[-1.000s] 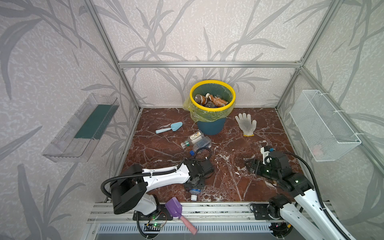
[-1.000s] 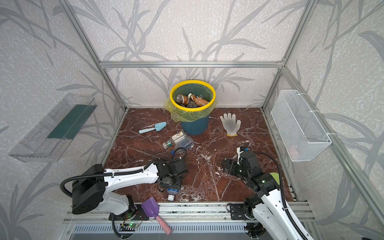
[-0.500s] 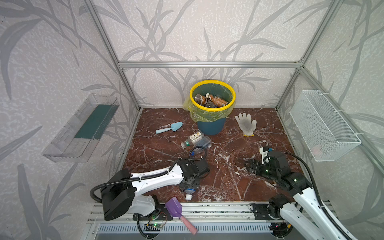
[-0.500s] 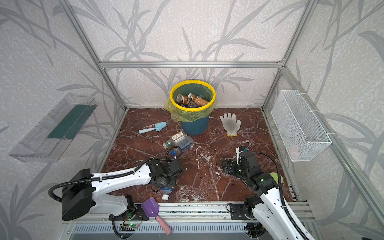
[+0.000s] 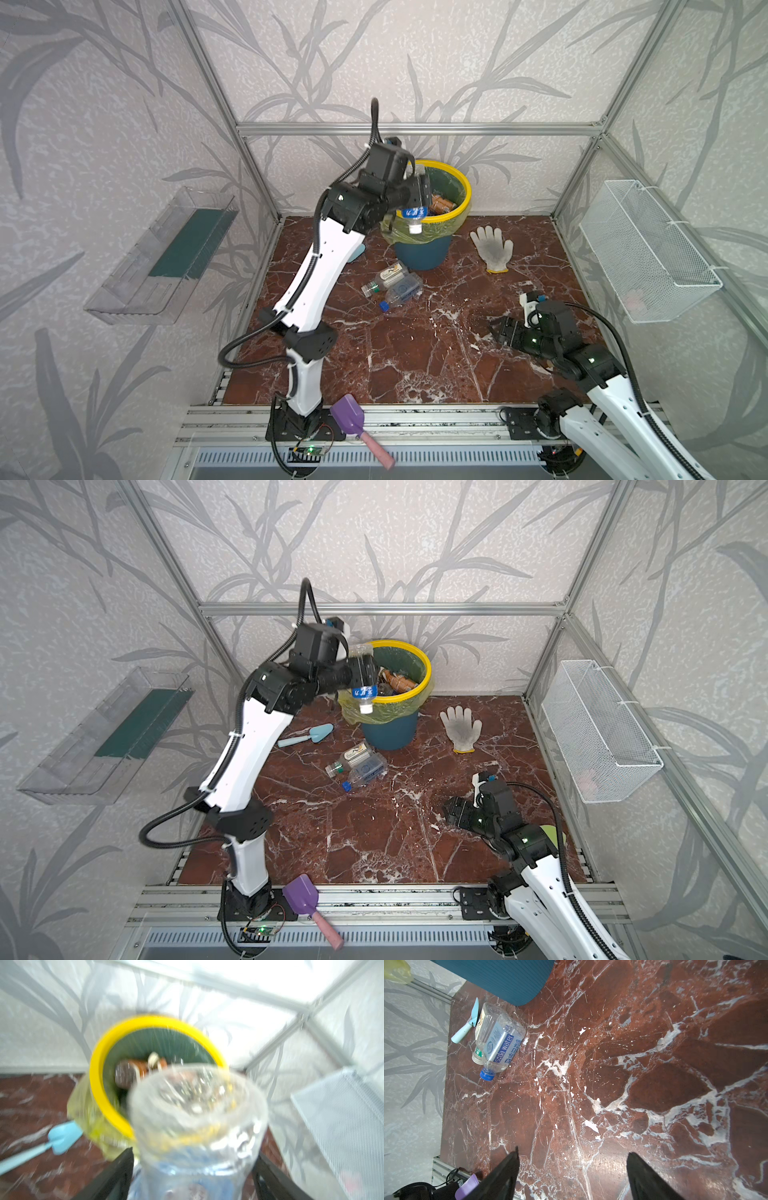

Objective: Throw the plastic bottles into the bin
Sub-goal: 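Swing the left gripper over the bin and open it, then withdraw the left gripper toward the front while the right gripper reaches toward the bottles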

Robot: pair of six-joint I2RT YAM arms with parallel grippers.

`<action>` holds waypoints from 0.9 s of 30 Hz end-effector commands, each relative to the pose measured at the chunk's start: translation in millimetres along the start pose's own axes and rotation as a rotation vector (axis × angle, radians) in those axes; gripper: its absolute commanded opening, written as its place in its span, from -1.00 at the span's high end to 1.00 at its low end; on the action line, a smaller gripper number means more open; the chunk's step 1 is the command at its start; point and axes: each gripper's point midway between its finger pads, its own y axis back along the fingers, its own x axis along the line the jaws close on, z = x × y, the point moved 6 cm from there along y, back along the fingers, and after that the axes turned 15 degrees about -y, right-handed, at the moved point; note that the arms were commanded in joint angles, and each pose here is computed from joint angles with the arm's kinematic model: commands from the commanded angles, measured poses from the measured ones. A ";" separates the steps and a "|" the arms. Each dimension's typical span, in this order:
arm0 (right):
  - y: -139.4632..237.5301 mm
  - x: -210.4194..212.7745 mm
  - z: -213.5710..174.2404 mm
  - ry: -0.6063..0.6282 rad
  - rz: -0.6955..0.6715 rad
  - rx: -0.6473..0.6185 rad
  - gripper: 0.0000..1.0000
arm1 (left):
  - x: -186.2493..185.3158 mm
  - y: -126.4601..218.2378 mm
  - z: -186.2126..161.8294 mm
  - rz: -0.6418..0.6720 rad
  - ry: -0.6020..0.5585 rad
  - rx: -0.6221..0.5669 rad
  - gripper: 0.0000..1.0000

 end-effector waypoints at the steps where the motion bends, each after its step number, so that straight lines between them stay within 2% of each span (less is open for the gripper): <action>1: 10.4 8.6 4.6 -0.023 0.033 -0.028 -0.66 | 22.7 89.9 48.3 -0.010 0.003 -0.207 -0.87; 6: 12.4 2.3 1.0 -0.017 0.011 -0.024 -0.68 | 19.8 164.8 20.8 -0.072 -0.032 -0.298 -0.99; 9: 8.1 1.1 0.1 -0.017 -0.001 -0.006 -0.68 | 36.9 191.8 -23.9 -0.019 -0.017 -0.234 -0.96; 14: 1.2 2.9 0.2 -0.028 0.005 0.014 -0.67 | 63.4 193.1 -124.7 0.073 0.030 -0.011 -0.93; 18: -3.3 6.3 1.3 -0.038 0.016 0.028 -0.65 | 77.5 187.9 -195.1 0.106 0.111 0.109 -0.92; 21: -7.8 8.1 1.8 -0.065 0.033 0.031 -0.64 | 83.5 184.3 -227.5 0.123 0.160 0.161 -0.91; 27: -19.2 12.3 1.1 -0.140 0.071 0.039 -0.63 | 86.9 174.1 -258.7 0.129 0.212 0.219 -0.88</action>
